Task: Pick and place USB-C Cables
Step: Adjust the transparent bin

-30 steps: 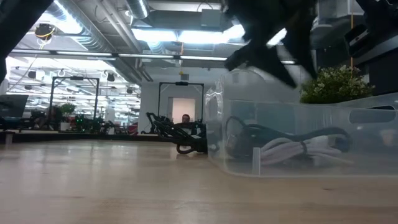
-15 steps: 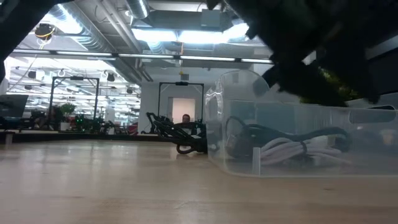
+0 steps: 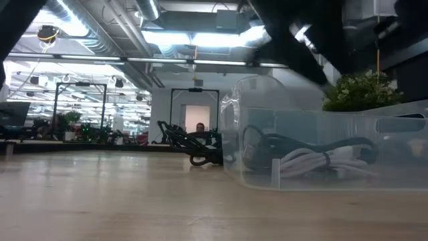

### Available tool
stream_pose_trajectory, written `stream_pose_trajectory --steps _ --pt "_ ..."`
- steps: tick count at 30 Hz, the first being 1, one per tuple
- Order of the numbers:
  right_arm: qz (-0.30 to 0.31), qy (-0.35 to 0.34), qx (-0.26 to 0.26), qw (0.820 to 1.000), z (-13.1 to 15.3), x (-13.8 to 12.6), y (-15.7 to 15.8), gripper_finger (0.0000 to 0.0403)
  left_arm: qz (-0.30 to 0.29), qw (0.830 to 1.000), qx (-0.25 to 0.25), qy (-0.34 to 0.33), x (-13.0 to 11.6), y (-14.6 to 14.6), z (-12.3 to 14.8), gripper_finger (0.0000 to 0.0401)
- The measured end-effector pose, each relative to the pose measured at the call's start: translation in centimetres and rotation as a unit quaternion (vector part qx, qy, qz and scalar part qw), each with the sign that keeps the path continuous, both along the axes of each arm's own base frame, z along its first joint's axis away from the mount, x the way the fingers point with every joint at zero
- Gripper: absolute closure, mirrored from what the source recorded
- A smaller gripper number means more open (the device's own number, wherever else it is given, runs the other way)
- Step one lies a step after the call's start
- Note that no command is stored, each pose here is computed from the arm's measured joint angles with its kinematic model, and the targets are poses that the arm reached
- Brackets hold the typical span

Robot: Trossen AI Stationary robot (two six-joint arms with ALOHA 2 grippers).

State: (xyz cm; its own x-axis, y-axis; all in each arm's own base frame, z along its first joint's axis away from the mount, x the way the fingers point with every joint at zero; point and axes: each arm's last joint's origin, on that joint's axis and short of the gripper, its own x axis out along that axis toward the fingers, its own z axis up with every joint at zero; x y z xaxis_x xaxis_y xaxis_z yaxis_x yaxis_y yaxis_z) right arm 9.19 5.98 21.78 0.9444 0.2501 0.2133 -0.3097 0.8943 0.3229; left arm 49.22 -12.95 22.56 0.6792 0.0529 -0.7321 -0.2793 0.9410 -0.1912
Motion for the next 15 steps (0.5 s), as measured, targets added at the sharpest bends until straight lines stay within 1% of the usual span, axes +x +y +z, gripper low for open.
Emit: stream_pose_trajectory --steps 1,2,4,6,9,12,15 --pt "0.016 0.017 -0.001 1.000 -0.2 0.0 0.2 0.0313 0.005 1.000 0.009 0.004 -0.7 0.1 1.2 0.0258" --pt "0.031 0.033 0.001 0.999 -0.5 0.0 0.3 0.0313 0.010 1.000 0.014 -0.006 -1.1 0.2 2.5 0.0258" --pt "0.044 0.060 0.003 0.997 -1.0 0.0 0.5 0.0313 0.017 0.999 0.033 0.014 -2.9 0.4 4.7 0.0257" --pt "0.037 0.082 0.008 0.996 -1.3 0.3 0.6 0.0313 0.014 0.999 0.044 0.017 -4.5 0.3 6.8 0.0257" --pt "-0.004 0.090 0.015 0.996 -1.5 1.0 0.8 0.0313 0.001 0.995 0.080 0.052 -7.6 0.0 9.4 0.0257" --pt "-0.018 0.086 -0.005 0.996 -1.6 2.0 1.4 0.0313 -0.016 0.986 0.130 0.104 -10.5 -0.6 10.6 0.0257" --pt "-0.029 0.100 -0.047 0.994 -1.1 3.3 2.2 0.0313 -0.022 0.972 0.187 0.142 -12.3 -1.2 10.9 0.0257"
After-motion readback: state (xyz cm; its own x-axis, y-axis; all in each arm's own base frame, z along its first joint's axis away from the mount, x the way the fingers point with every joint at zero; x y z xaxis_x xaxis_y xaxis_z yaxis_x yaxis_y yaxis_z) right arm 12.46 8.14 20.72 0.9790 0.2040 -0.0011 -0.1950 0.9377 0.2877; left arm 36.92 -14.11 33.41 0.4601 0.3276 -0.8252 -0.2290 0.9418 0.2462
